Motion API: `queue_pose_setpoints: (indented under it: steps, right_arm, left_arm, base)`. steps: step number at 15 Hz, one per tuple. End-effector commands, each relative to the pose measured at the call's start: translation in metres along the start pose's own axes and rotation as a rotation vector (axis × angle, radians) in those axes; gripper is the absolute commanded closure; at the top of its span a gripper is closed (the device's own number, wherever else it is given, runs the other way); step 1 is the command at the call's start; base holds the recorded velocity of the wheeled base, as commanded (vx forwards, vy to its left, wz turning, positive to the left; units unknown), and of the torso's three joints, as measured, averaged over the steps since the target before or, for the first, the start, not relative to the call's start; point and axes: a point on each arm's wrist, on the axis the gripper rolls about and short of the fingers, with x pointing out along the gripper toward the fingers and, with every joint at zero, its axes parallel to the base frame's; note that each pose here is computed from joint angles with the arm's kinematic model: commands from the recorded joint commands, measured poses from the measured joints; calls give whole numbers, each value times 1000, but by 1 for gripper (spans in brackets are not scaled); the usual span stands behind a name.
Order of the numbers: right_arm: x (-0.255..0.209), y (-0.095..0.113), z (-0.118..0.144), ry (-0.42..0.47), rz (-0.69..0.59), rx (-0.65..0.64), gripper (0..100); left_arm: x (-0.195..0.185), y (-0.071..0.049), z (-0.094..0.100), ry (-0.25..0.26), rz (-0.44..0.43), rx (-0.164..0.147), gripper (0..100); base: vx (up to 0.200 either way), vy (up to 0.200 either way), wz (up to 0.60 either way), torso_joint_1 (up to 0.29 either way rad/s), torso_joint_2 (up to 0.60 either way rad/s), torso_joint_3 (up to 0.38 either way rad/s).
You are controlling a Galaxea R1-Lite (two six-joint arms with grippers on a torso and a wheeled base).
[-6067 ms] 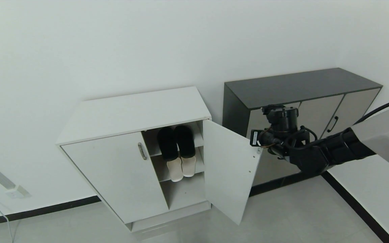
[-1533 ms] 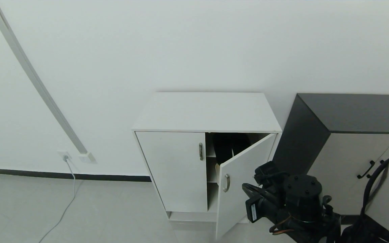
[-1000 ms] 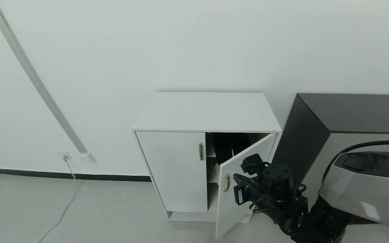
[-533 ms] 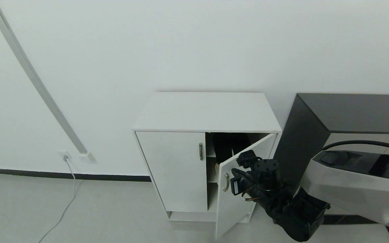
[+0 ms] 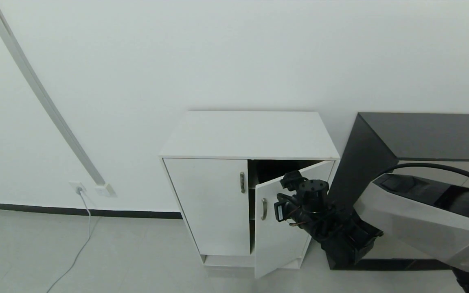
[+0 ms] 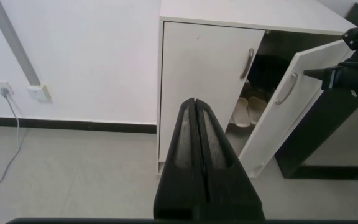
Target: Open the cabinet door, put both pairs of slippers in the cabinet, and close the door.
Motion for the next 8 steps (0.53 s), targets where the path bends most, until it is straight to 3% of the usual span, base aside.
queue_pose_setpoints:
  steps: [1,8]
  right_arm:
    - [6,-1,-1,-6,-3,3,100]
    - [30,-12,8,-4,-36,-14,100]
  left_arm:
    - [0,0,0,1,0,0,100]
    - [0,0,0,1,0,0,100]
  base:
    - [0,0,0,0,0,0]
    - [0,0,0,0,0,0]
